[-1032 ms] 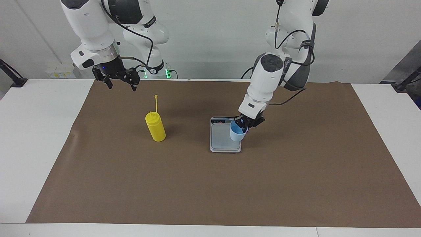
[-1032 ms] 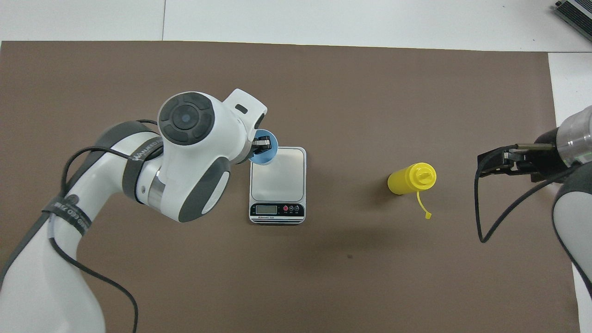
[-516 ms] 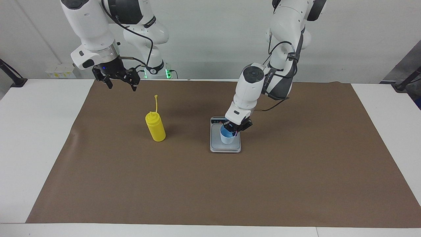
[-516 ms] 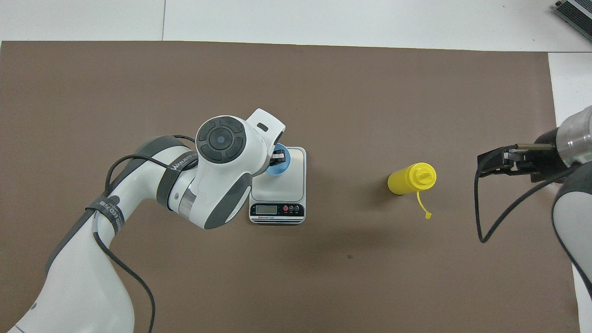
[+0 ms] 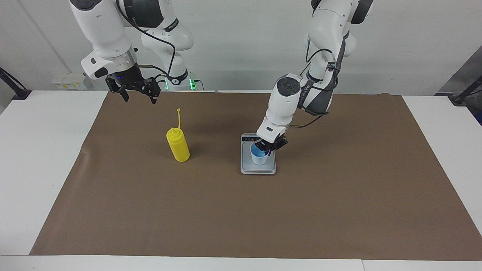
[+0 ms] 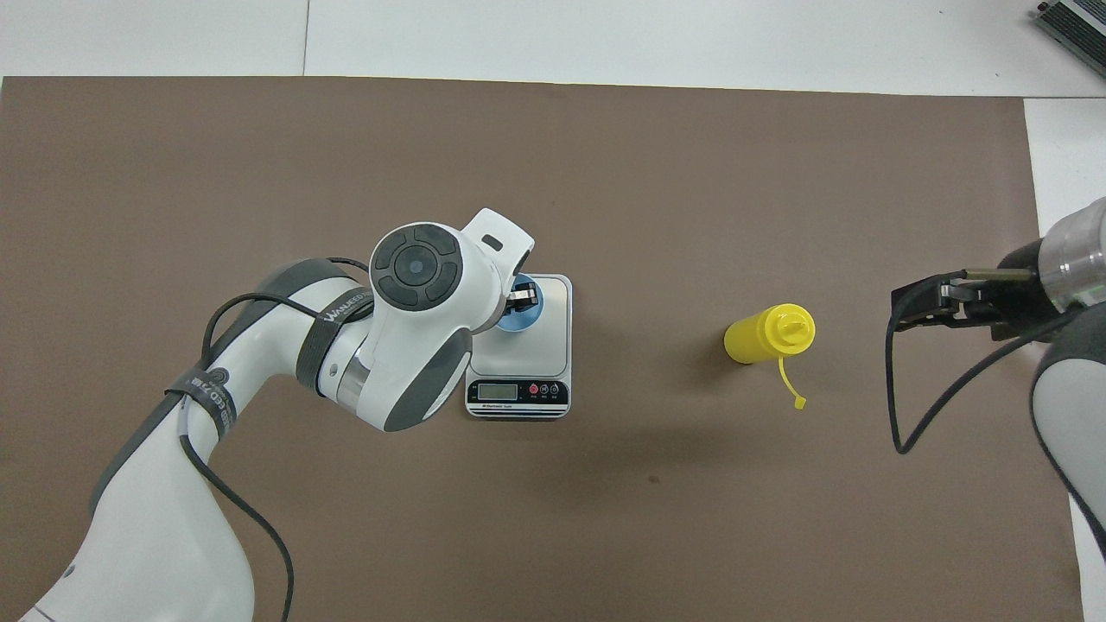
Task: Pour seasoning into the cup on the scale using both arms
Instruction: 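Open the left gripper and withdraw it from the cup, then reach the right gripper to the yellow bottle and grasp it, then lift the yellow bottle with the right gripper over the blue cup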
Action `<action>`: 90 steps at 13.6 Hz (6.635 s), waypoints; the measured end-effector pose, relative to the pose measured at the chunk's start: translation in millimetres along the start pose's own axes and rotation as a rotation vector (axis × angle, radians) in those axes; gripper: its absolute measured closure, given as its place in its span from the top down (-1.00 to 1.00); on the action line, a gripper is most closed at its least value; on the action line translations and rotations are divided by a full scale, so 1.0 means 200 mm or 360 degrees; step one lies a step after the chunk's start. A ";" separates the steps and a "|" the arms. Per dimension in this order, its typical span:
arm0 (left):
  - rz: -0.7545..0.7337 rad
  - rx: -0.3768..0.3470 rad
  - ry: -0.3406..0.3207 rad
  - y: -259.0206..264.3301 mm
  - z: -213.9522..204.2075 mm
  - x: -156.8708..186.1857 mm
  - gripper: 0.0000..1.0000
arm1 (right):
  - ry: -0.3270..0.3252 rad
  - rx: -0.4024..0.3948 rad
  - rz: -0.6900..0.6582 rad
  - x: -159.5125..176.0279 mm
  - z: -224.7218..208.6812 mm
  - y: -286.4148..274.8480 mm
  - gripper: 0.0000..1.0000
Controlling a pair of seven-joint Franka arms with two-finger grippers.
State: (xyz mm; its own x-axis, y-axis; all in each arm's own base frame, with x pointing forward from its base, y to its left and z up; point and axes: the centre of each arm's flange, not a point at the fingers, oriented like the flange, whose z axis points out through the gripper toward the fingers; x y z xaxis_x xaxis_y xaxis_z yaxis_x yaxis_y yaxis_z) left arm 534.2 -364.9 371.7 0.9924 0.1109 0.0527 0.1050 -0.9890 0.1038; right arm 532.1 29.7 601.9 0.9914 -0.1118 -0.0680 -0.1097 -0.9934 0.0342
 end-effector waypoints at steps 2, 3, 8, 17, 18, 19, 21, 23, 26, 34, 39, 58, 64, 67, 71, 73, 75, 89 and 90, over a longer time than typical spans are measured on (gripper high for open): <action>-0.0014 -0.0007 0.0023 -0.02 -0.05 0.03 0.37 | 0.0000 0.0000 -0.0001 0.00 0.00 0.00 1.00; -0.0030 -0.0008 0.0047 -0.04 -0.11 0.06 0.58 | 0.0000 0.0000 -0.0002 0.00 0.00 0.00 1.00; 0.0097 0.0053 0.0131 -0.46 -0.59 0.27 1.00 | 0.0007 -0.0002 -0.0110 -0.01 -0.01 -0.04 1.00; 0.0398 0.0157 0.0049 -1.14 -1.06 0.34 1.00 | 0.0038 0.0161 -0.0859 0.00 0.01 -0.02 1.00; 0.0411 0.0164 0.0027 -1.19 -1.10 0.33 1.00 | 0.0090 0.0198 -0.0945 0.02 0.03 0.01 1.00; 0.0420 0.0168 0.0006 -1.23 -1.15 0.32 1.00 | 0.0148 0.0244 -0.1033 0.03 0.09 0.06 1.00; 0.0427 0.0173 -0.0015 -1.24 -1.25 0.31 1.00 | 0.0254 0.0346 -0.1175 0.03 0.22 0.18 1.00; 0.0449 0.0179 -0.0041 -1.29 -1.26 0.30 1.00 | 0.0373 0.0436 -0.1327 0.03 0.34 0.29 1.00; 0.0465 0.0184 -0.0082 -1.33 -1.20 0.29 1.00 | 0.0459 0.0508 -0.1462 0.02 0.50 0.36 1.00; 0.0468 0.0187 -0.0056 -1.33 -1.25 0.27 1.00 | 0.0818 0.0735 -0.1863 0.00 0.97 0.53 1.00; 0.0468 0.0187 -0.0059 -1.33 -1.24 0.27 1.00 | 0.1020 0.0757 -0.1921 -0.08 1.26 0.51 1.00; 0.0462 0.0177 -0.0091 -1.34 -1.24 0.25 1.00 | 0.1067 0.0642 -0.1843 -0.16 1.42 0.06 1.00; 0.0463 0.0177 -0.0082 -1.34 -1.25 0.25 1.00 | 0.1057 0.0580 -0.1835 -0.15 1.41 -0.07 0.71; 0.0464 0.0175 -0.0039 -1.33 -1.34 0.24 1.00 | 0.1053 0.0611 -0.1806 -0.12 1.37 -0.18 0.36; 0.0464 0.0176 -0.0036 -1.33 -1.37 0.23 1.00 | 0.0990 0.0586 -0.1811 -0.09 1.33 -0.32 0.36; 0.0464 0.0176 -0.0036 -1.33 -1.37 0.23 1.00 | 0.0913 0.0532 -0.1807 -0.05 1.25 -0.38 0.33; 0.0464 0.0177 -0.0039 -1.33 -1.37 0.23 1.00 | 0.0795 0.0447 -0.1878 -0.01 1.15 -0.45 0.17; 0.0464 0.0177 -0.0041 -1.33 -1.37 0.23 1.00 | 0.0179 -0.0391 -0.2092 -0.06 0.71 -1.13 0.14; 0.0464 0.0177 -0.0041 -1.33 -1.37 0.23 1.00 | 0.0153 -0.0451 -0.2102 -0.08 0.71 -1.16 0.14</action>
State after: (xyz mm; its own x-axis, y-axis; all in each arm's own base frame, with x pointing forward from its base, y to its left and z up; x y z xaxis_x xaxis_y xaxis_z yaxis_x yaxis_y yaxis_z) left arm 533.7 -70.4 618.7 0.9829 -0.1801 0.0391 -0.1794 -0.9836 -0.0212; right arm 531.7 259.1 453.7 0.3461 0.9276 -0.1404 0.9273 -0.3156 0.2012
